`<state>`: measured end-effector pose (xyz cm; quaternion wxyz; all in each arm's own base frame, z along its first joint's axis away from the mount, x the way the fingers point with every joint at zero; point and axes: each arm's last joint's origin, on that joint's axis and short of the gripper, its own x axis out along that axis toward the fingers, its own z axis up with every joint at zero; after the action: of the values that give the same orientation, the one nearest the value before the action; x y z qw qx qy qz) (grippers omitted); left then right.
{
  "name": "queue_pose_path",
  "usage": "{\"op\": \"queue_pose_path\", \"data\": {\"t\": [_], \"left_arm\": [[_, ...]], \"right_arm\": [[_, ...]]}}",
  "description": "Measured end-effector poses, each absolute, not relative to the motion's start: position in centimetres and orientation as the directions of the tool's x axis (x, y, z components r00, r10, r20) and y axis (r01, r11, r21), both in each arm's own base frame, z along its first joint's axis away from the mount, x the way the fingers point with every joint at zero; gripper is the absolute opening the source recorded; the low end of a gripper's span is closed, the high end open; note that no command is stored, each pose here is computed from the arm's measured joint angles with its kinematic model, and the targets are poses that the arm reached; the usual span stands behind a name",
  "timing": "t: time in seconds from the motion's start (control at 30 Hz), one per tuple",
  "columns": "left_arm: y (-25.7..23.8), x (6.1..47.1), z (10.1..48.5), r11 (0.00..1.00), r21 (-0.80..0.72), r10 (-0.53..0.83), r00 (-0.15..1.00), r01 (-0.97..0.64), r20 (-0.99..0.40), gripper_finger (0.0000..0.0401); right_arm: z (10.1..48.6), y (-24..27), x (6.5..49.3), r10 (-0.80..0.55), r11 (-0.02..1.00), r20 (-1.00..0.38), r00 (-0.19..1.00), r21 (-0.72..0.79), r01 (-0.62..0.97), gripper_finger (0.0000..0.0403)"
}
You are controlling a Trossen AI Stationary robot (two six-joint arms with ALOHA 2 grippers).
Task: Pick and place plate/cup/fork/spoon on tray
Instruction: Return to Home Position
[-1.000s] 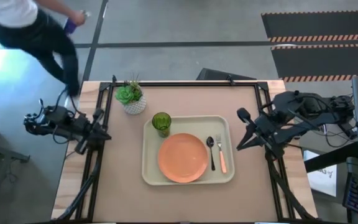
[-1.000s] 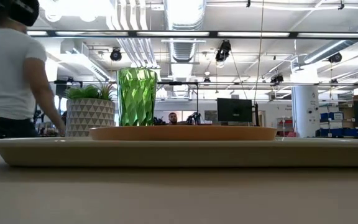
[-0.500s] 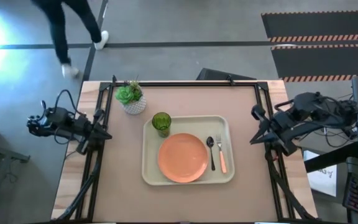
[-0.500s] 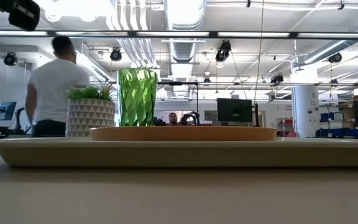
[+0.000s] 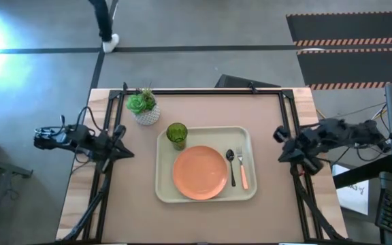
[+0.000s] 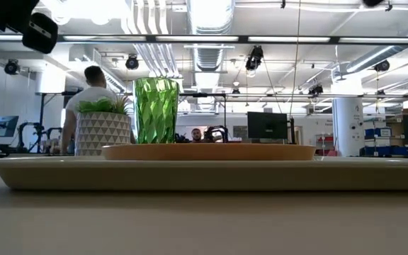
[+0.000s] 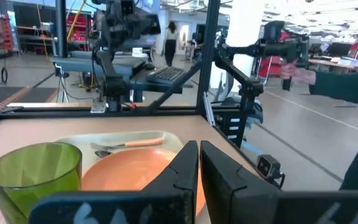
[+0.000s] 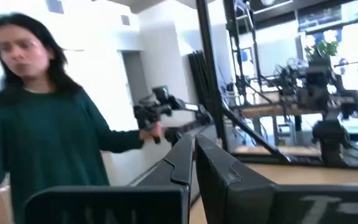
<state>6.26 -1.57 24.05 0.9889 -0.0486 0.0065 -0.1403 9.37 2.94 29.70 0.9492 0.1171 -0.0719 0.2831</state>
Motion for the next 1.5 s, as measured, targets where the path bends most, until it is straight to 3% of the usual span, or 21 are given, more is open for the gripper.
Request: {"op": "queue_pose_path", "data": {"t": [0.4, 0.53, 0.73, 0.97, 1.07, 1.2, 1.33, 1.5], "left_arm": [[-1.8, 7.1, 22.8, 0.955, -0.098, -0.278, 0.96, 0.28, 0.029, 0.0], [-1.8, 7.2, 22.6, 0.955, -0.099, -0.279, 0.96, 0.28, 0.024, 0.0], [-1.7, 7.3, 22.5, 0.966, -0.022, -0.257, 0.966, 0.257, 0.021, 0.0], [-1.2, 7.6, 21.8, 0.998, 0.01, -0.066, 0.998, 0.067, -0.016, 0.0], [-1.2, 8.1, 20.2, 1.0, 0.02, -0.022, 0.998, 0.023, -0.065, 0.0], [-1.4, 8.9, 17.7, 1.0, 0.003, -0.021, 0.994, 0.021, -0.104, 0.0], [-1.5, 9.4, 17.3, 1.0, -0.012, -0.021, 1.0, 0.021, -0.002, 0.0], [-1.4, 9.4, 17.6, 0.996, 0.084, 0.017, 0.999, -0.019, 0.035, 0.0]], "right_arm": [[20.9, 3.0, 9.7, 0.502, 0.766, 0.364, 0.785, 0.234, -0.599, 0.0009], [20.3, 2.9, 9.7, 0.496, 0.779, 0.332, 0.802, 0.239, -0.58, 0.0009], [20.0, 3.0, 9.7, 0.533, 0.805, 0.303, 0.79, 0.105, -0.584, 0.0009], [18.3, 3.1, 10.1, 0.531, 0.825, 0.137, 0.837, 0.144, -0.547, 0.0009], [18.0, 3.0, 10.3, 0.482, 0.857, 0.11, 0.869, 0.15, -0.494, 0.0009], [18.0, 2.8, 10.3, 0.434, 0.9, 0.111, 0.894, -0.015, -0.435, 0.0009], [18.1, 2.3, 10.5, 0.273, 0.962, 0.124, 0.954, -0.059, -0.268, 0.0009], [18.9, 1.9, 10.5, 0.144, 0.989, 0.146, 0.979, -0.038, -0.14, 0.0009]]}}
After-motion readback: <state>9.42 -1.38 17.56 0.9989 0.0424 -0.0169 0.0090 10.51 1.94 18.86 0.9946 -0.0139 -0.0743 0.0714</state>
